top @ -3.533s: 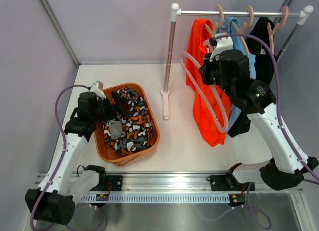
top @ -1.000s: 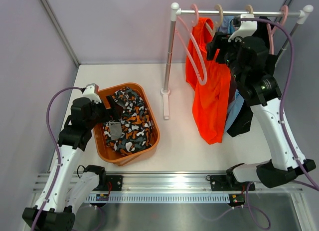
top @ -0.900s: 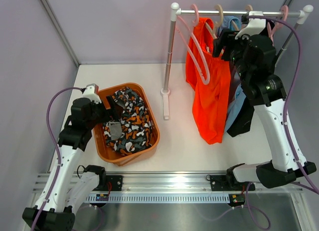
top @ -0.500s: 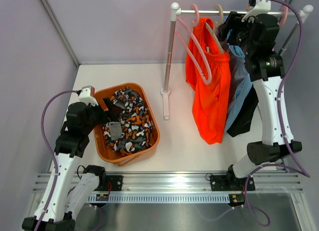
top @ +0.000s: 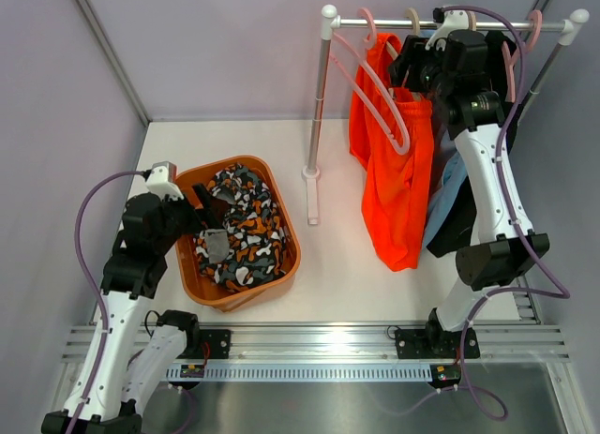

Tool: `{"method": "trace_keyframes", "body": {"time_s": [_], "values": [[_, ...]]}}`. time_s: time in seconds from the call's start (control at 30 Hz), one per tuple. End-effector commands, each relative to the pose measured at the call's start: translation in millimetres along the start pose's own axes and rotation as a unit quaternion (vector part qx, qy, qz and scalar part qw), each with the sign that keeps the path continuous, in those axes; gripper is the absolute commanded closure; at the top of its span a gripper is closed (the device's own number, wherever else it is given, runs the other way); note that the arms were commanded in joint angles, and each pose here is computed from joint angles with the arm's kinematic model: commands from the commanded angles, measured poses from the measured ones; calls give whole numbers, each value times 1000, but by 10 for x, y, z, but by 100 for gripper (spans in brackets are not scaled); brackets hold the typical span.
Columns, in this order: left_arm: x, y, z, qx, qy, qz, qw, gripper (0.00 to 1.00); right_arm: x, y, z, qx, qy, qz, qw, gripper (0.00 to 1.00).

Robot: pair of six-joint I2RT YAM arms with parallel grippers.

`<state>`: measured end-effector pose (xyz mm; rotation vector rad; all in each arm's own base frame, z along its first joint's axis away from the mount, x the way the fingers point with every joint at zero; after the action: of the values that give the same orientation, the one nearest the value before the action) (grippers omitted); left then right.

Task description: Remove the shorts from the hanger

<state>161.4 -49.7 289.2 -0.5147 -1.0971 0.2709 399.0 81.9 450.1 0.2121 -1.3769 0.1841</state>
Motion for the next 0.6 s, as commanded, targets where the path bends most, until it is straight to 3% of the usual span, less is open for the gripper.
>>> {"method": "trace_keyframes", "body": {"time_s": [0.0,0.3,0.43,0.57], "values": [[57,-38,13,-19,-19,-7,1000,1,112,-6,-108,6,-32,-4,999,34],[59,-30,22,-13,-19,-8,1000,1,103,-26,-318,6,-23,-5,1000,46],[58,-35,4,-15,-14,-8,1000,1,157,-40,-269,-8,-45,-6,999,56],[53,-31,-2,-14,-12,-8,1000,1,123,-48,-244,-20,-54,-10,998,75]]}}
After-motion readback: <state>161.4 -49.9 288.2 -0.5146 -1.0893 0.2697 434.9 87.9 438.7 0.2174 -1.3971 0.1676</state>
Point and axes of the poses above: each gripper's point midway between its finger pads, its own z axis back along the fingers, its own y axis along the line the jaws close on, x = y × z, the point moved 10 cm from there along z, back along the fingers, and after that the axes turned 10 degrees about z, right-handed, at the moved point
